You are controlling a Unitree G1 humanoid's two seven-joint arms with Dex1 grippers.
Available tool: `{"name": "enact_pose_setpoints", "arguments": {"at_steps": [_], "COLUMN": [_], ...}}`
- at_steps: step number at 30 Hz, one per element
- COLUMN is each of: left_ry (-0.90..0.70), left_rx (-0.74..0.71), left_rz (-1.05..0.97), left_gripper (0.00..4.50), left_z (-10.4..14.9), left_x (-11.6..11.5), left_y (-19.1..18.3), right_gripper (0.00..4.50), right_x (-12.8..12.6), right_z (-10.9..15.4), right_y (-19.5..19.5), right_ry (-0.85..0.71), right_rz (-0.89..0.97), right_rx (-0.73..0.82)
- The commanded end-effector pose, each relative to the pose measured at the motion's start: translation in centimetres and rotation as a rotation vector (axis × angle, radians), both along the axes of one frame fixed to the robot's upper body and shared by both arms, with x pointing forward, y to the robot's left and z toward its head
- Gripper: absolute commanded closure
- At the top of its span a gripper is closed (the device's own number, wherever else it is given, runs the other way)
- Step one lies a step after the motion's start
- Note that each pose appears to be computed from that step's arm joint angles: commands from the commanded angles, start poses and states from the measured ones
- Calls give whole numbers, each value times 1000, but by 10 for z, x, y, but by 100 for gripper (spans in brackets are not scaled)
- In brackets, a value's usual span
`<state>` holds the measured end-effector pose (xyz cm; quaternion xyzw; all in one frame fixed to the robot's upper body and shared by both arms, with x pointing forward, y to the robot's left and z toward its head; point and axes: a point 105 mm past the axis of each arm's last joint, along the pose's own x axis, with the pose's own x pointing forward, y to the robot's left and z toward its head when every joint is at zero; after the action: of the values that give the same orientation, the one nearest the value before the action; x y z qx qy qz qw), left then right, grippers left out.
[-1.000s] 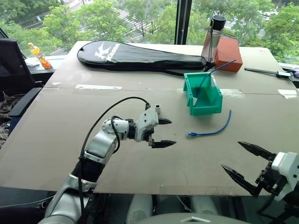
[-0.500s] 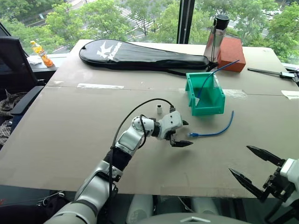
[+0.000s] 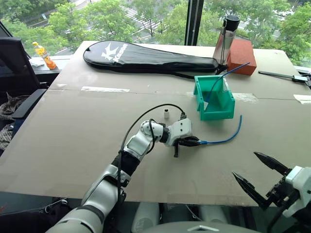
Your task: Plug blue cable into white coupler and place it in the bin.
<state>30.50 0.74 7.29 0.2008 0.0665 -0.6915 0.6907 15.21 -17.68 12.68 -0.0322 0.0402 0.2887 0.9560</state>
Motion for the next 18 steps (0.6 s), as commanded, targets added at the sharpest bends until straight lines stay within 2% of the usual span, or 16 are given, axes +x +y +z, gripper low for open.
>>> {"name": "enact_pose_setpoints", "arguments": {"at_steps": [1,5,9,13,18], "left_ry": [-131,-218,-297,-368,-430], "left_rx": [-184,-329,-403,-447,-475], "left_rz": [-52,-40,-47,-52,-50], "left_gripper": [449,449,449,449,449], "left_z": [46,83,103,113,119], "left_x": [-3,-1,-3,-6,-7], "left_y": [-5,-9,-13,-14,-12], "right_gripper": [0,0,0,0,0], "right_x": [8,19,35,61,82], "right_z": [8,1,2,22,49], "right_y": [15,26,36,44,60], "right_ry": [49,163,209,141,136], "right_rz": [-47,-103,-131,-148,-69], "right_rx": [216,459,608,737,894]}}
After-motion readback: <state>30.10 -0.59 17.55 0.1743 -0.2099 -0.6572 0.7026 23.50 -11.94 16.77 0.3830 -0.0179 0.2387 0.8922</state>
